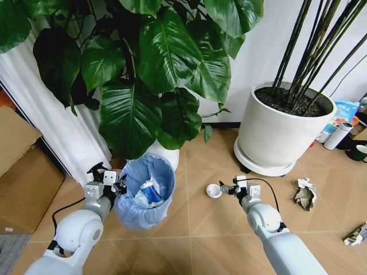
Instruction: Pick up the trash bin and place the garbage on the floor into it.
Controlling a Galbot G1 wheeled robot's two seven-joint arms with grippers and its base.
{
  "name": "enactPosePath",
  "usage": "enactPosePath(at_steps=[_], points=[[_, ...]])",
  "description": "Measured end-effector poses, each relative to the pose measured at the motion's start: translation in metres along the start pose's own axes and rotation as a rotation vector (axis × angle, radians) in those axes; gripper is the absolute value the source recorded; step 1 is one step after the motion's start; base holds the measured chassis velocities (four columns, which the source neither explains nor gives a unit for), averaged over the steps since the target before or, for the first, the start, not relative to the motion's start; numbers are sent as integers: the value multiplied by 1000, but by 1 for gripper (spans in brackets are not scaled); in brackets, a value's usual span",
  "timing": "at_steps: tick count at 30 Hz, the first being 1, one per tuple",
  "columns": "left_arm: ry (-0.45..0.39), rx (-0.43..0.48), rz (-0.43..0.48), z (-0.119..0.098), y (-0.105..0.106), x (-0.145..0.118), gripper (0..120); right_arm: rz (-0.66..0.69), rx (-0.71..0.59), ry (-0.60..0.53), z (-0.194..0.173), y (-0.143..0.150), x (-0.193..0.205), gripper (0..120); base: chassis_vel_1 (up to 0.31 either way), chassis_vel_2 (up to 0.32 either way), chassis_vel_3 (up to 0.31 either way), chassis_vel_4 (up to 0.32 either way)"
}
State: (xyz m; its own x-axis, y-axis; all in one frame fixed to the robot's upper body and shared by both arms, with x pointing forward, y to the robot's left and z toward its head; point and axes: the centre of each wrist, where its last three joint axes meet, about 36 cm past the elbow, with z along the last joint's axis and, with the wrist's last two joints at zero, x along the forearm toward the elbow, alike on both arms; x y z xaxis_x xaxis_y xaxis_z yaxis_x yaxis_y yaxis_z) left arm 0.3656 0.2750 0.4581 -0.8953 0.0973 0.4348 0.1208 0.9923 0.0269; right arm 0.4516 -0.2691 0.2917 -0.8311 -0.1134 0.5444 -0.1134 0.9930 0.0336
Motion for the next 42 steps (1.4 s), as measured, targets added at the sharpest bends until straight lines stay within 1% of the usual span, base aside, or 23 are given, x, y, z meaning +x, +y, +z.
enactPosePath(at_steps=[5, 10, 16, 19, 28, 42], points=[[-1, 1, 0, 0, -2, 4, 0, -22, -23, 42, 12, 4, -31, 100, 0, 0, 0, 0], [3, 2, -8, 2, -1, 4, 0, 5, -25, 94, 23, 7, -60, 100, 0, 0, 0, 0], [3, 3, -14, 2, -1, 2, 0, 29, -9, 120, 27, 6, -82, 100, 0, 0, 0, 0], [6, 5, -13, 3, -2, 1, 0, 29, -10, 122, 21, 7, -94, 100, 0, 0, 0, 0], [3, 6, -16, 2, -1, -2, 0, 36, -16, 135, 13, 7, -111, 100, 0, 0, 0, 0], [1, 5, -17, 1, 0, -4, 0, 51, 2, 170, 24, 7, -117, 100, 0, 0, 0, 0]])
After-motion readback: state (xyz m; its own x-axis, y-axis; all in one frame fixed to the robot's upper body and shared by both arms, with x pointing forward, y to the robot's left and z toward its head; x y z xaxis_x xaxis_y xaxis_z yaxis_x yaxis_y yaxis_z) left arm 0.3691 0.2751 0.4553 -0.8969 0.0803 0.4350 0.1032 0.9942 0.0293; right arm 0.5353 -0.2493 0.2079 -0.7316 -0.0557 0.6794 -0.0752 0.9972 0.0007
